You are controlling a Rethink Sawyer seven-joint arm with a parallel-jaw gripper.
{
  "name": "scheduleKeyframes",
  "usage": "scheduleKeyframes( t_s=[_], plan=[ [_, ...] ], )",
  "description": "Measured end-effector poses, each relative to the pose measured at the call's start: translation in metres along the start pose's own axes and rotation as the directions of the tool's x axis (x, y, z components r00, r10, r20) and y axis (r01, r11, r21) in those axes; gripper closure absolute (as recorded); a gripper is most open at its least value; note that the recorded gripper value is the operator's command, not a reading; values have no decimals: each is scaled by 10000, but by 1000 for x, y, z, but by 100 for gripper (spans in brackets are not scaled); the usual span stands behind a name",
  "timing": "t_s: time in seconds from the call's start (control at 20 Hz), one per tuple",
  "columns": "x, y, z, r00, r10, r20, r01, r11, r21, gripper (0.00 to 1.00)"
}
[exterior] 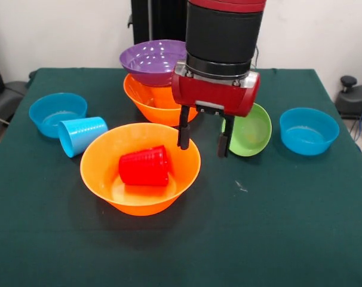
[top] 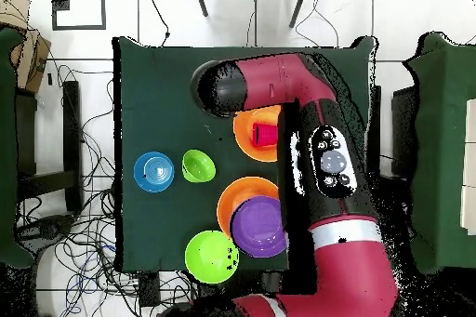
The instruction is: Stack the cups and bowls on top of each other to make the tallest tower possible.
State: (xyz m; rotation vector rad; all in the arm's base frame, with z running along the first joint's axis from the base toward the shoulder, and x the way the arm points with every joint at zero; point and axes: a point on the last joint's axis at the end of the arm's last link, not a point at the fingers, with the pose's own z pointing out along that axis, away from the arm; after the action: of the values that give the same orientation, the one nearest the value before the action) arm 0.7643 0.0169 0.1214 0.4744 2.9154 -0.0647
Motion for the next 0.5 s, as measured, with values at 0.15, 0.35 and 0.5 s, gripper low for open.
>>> scheduleKeyframes(
  t_s=[0.15, 0.35, 0.5],
  plan=[
    [-2, 1, 1, 9995, -318, 41, 318, 9995, -18, 0],
    [-4, -2, -1, 9977, -683, -5, 683, 9977, -39, 0],
    [-7, -8, -5, 9962, -872, -50, 872, 9962, -11, 0]
  ],
)
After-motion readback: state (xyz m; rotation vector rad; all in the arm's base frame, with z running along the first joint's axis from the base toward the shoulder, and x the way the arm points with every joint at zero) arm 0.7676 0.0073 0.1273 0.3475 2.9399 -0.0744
